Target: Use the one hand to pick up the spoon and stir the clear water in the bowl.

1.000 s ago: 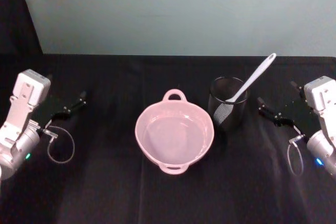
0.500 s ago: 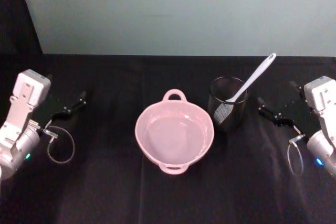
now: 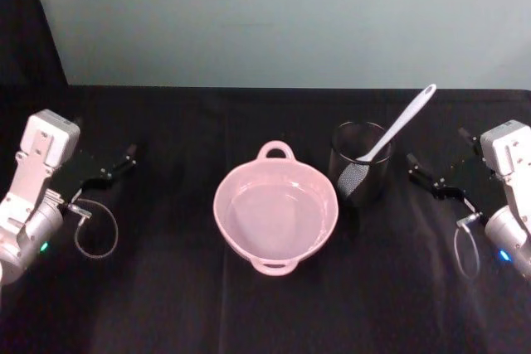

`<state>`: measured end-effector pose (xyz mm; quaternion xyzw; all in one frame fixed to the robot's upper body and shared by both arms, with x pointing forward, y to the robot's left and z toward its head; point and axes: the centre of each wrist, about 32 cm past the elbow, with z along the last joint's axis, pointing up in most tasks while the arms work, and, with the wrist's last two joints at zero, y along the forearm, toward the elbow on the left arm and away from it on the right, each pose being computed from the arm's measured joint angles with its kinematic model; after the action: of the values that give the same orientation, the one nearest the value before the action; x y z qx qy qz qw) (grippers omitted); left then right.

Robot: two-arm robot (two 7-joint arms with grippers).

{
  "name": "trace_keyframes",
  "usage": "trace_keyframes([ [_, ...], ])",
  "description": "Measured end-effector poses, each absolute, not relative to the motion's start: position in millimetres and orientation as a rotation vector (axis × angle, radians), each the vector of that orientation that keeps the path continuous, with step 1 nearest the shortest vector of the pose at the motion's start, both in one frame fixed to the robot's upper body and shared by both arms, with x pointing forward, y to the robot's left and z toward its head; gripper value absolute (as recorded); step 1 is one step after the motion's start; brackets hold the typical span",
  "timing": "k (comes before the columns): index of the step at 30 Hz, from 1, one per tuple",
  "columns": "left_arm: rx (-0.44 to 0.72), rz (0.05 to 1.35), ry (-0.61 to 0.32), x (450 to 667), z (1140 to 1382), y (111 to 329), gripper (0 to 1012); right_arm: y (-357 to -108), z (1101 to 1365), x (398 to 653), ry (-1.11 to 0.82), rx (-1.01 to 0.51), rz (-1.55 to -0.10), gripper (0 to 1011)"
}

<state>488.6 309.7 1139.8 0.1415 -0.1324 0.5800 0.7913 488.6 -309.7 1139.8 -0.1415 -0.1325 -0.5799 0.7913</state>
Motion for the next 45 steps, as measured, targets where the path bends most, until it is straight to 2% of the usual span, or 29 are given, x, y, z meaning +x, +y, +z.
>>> trace_keyframes([
  [13,0.305,1.248,-0.285,488.6,1139.8,309.7,1011,-310.7,1141.9,486.6,-0.313,-0.296,-1.242,1003],
  [19,0.304,1.248,-0.285,488.6,1139.8,309.7,1011,-314.3,1154.4,476.8,-0.362,-0.273,-1.245,1003],
  [24,0.304,1.248,-0.285,488.6,1139.8,309.6,1011,-318.6,1165.6,468.3,-0.332,-0.241,-1.235,1003],
  [34,0.305,1.248,-0.285,488.6,1139.8,309.7,1011,-327.0,1181.2,471.0,0.011,-0.060,-1.142,1003],
  [45,0.305,1.248,-0.285,488.6,1139.8,309.7,1011,-313.5,1183.9,488.7,0.214,0.088,-1.157,1003],
])
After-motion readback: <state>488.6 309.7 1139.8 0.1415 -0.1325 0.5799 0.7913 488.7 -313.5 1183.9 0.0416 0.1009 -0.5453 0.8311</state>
